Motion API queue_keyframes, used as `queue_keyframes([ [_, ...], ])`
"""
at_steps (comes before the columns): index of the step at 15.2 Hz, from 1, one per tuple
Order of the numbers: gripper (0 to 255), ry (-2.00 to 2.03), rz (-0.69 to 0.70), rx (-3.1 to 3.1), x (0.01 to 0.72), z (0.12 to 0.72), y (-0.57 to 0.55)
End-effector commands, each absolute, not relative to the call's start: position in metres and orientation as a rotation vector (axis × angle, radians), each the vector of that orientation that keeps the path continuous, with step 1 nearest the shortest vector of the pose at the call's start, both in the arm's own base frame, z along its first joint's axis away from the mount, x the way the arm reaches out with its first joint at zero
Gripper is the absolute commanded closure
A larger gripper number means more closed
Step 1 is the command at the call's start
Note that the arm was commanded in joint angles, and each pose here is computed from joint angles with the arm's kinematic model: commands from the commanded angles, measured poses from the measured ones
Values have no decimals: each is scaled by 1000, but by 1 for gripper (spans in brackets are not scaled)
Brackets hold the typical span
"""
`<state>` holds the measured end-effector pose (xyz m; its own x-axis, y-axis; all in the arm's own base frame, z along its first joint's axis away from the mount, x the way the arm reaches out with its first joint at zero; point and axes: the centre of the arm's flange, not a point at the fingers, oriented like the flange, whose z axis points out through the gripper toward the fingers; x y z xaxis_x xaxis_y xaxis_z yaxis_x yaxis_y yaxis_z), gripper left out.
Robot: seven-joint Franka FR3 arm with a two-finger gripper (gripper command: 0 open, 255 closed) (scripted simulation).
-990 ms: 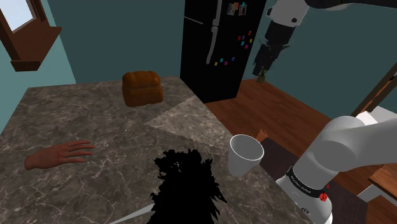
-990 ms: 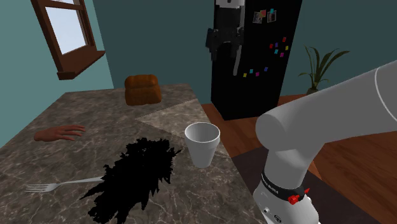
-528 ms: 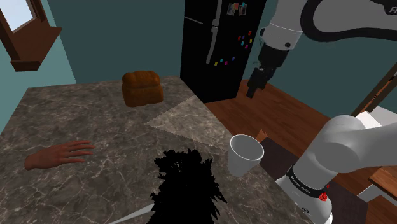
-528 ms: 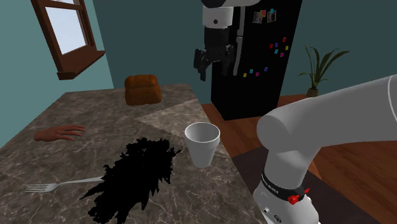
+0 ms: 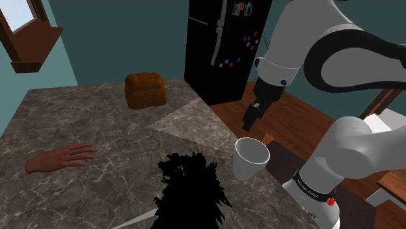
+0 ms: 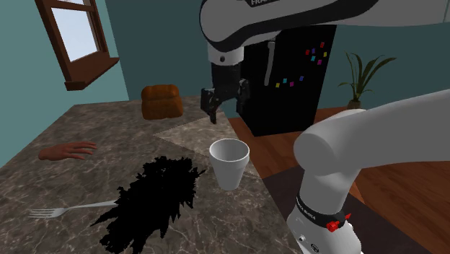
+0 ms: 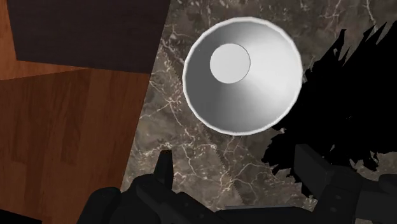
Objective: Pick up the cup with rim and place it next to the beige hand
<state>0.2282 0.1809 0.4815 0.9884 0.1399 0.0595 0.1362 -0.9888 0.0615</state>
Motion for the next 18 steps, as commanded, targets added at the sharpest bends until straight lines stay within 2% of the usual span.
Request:
queue_keyframes([
  [1, 0, 217, 94, 3069, 217, 463, 197],
  [8, 0, 236, 79, 3047, 182, 408, 255],
  [18, 0, 236, 79, 3047, 184, 368, 252],
])
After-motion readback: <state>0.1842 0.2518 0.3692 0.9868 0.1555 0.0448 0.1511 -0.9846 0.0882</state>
